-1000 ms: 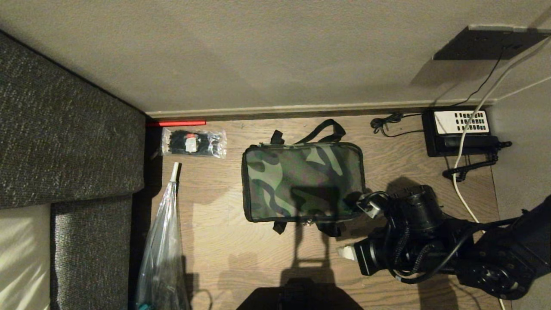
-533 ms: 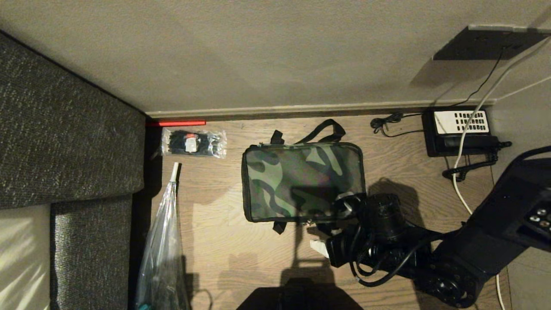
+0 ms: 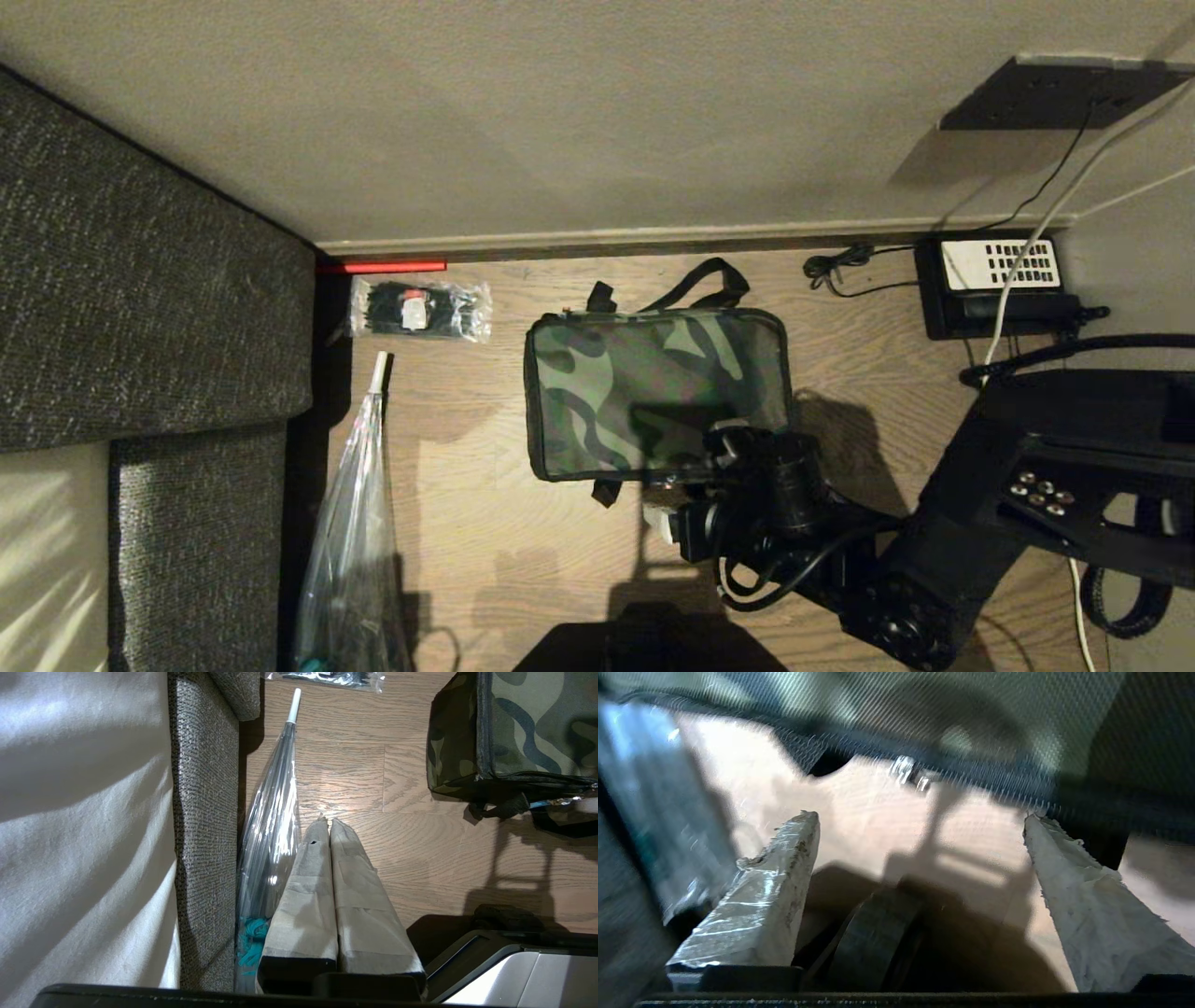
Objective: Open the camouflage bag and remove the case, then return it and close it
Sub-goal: Open the top of the storage box
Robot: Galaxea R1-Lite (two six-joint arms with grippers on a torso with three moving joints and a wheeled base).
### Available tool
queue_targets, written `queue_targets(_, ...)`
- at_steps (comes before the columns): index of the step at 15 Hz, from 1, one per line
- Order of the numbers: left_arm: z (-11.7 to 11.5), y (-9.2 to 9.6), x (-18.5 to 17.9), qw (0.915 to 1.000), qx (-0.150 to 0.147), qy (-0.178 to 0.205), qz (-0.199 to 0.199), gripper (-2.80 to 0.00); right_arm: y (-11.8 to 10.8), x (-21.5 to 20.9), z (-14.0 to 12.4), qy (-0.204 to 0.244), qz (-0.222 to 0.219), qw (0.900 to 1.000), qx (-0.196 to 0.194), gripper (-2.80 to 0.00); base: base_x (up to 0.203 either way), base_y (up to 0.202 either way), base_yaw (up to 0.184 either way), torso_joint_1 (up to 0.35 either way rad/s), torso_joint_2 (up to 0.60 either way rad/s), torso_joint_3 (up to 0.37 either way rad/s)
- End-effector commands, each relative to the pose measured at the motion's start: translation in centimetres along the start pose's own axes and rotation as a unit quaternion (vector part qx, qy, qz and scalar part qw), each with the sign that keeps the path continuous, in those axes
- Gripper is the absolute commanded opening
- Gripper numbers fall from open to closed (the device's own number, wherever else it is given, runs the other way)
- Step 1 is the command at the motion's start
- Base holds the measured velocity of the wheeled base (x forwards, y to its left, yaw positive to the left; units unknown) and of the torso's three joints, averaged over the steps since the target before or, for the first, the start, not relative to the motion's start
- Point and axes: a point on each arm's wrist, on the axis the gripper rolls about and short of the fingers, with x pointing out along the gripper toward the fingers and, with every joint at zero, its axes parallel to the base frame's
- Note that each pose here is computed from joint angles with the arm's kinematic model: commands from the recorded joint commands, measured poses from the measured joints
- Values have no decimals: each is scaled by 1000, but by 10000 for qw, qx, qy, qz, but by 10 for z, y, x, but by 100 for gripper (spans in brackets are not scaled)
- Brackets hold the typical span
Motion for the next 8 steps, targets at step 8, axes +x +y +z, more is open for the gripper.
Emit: queue_targets(8,-1,0,0,10000,-7,16,6,-280,2,29,-14,-668,-46,9975,-241,0,0,0,0,0,0,0)
